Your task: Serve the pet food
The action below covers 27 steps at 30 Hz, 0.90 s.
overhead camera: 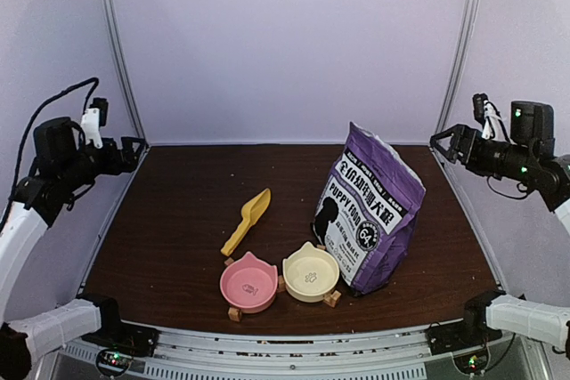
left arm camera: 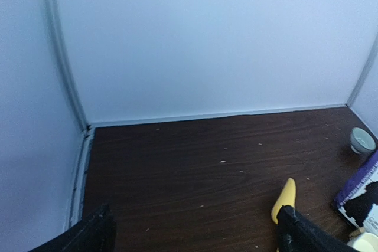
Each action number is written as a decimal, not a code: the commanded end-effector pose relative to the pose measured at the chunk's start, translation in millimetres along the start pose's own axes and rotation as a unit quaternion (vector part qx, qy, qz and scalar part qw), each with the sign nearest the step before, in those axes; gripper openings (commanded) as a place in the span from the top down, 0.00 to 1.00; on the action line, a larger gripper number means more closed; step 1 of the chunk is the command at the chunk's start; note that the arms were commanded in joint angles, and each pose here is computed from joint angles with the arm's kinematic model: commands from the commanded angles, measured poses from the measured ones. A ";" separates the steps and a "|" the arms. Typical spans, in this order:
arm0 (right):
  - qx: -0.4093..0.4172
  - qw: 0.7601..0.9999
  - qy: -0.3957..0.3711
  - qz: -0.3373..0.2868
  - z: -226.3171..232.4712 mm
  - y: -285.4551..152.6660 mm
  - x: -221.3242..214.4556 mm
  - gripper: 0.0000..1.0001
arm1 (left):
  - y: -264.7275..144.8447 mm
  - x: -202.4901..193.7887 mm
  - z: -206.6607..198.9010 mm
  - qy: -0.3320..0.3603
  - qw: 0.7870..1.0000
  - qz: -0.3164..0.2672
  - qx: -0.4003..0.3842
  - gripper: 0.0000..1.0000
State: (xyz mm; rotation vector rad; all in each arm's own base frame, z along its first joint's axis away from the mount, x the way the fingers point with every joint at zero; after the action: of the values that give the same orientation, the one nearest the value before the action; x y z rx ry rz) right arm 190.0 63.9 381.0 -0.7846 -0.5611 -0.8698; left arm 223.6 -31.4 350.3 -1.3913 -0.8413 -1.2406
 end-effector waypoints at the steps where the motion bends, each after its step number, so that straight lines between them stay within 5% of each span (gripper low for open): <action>1: 0.020 0.998 -0.038 0.047 39.9 -6.7 -0.5 0.21 | 19.6 38.2 -42.4 0.108 0.986 -0.052 -0.120 0.02; 9: -0.065 0.985 -0.132 0.095 79.0 27.8 -9.8 0.31 | 24.2 20.6 -40.6 0.102 0.990 -0.015 -0.100 0.02; 14: -0.103 0.974 -0.162 0.118 88.6 56.5 -9.2 0.47 | 15.4 17.6 -36.5 0.108 0.991 -0.021 -0.075 0.02; 23: -0.109 0.961 -0.194 0.161 99.3 90.3 -30.6 0.48 | 27.2 14.3 -36.0 0.108 0.991 0.015 -0.073 0.02; 27: -0.130 0.955 -0.214 0.158 104.6 96.1 -33.2 0.72 | 25.7 14.3 -34.7 0.108 0.992 0.016 -0.065 0.02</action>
State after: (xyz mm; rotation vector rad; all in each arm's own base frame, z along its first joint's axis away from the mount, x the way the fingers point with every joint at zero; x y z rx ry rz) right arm 239.8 198.7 375.4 -1.2315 -0.6447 -0.4493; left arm 244.7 -75.2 342.0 -1.3826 -0.5554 -1.3936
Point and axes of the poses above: each gripper's point midway between its finger pads, its own y axis out along the fingers, its own z axis along the line the jaws close on, x = y × z, the point moved 9 cm from there along -y, back along the fingers, and after that the axes turned 10 degrees about y, right-handed, at the moved point
